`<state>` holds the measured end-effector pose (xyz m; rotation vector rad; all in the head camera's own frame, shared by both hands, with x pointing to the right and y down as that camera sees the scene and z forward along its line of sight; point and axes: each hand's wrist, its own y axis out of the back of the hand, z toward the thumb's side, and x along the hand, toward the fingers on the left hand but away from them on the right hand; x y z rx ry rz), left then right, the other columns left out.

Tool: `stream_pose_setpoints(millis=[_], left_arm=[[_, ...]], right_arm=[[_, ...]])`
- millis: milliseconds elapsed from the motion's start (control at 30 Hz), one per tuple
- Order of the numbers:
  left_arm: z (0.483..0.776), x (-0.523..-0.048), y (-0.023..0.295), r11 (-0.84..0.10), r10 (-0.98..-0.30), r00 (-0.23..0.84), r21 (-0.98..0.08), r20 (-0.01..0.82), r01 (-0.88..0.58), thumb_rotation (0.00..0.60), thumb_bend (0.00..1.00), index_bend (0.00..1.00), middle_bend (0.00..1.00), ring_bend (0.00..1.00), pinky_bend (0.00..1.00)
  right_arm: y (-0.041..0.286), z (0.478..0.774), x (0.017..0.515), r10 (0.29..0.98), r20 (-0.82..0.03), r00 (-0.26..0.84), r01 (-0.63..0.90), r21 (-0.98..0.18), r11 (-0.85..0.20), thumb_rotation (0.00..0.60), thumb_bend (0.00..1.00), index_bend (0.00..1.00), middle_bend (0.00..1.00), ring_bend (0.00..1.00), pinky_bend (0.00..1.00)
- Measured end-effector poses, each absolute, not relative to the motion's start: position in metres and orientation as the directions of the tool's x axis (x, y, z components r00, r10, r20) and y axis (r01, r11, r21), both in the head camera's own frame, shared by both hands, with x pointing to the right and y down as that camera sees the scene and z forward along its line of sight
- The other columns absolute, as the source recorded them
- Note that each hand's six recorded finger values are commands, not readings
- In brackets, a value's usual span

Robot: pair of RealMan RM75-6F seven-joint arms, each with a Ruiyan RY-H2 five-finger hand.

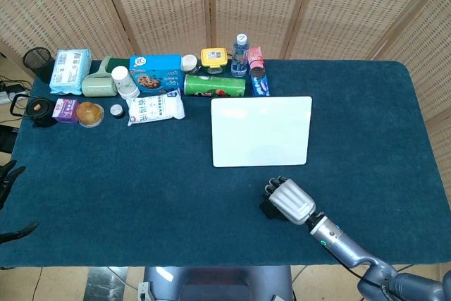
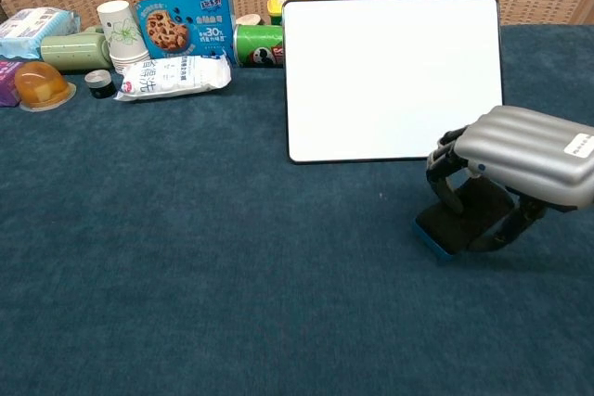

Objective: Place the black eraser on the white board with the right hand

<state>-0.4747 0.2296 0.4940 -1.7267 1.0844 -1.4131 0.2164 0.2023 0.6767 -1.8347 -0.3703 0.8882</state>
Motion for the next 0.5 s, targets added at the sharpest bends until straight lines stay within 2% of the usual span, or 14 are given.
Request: stream_pose_setpoints(millis=[300, 500], left_arm=[[0.494, -0.474, 0.231, -0.450, -0.893, 0.081, -0.872, 0.442, -0.193, 0.600, 0.09, 0.00, 0.00, 0.00, 0.06], [0.494, -0.474, 0.231, -0.448, -0.894, 0.082, -0.873, 0.441, -0.192, 0.600, 0.09, 0.00, 0.00, 0.00, 0.06]], right_arm=[[0.175, 0.647, 0.220, 0.701, -0.279, 0.656, -0.035, -0.939, -0.341, 0.600, 0.16, 0.63, 0.57, 0.43, 0.51], [0.142, 0.628, 0.220, 0.800, -0.166, 0.576, 0.027, -0.975, -0.222, 0.600, 0.15, 0.63, 0.58, 0.45, 0.55]])
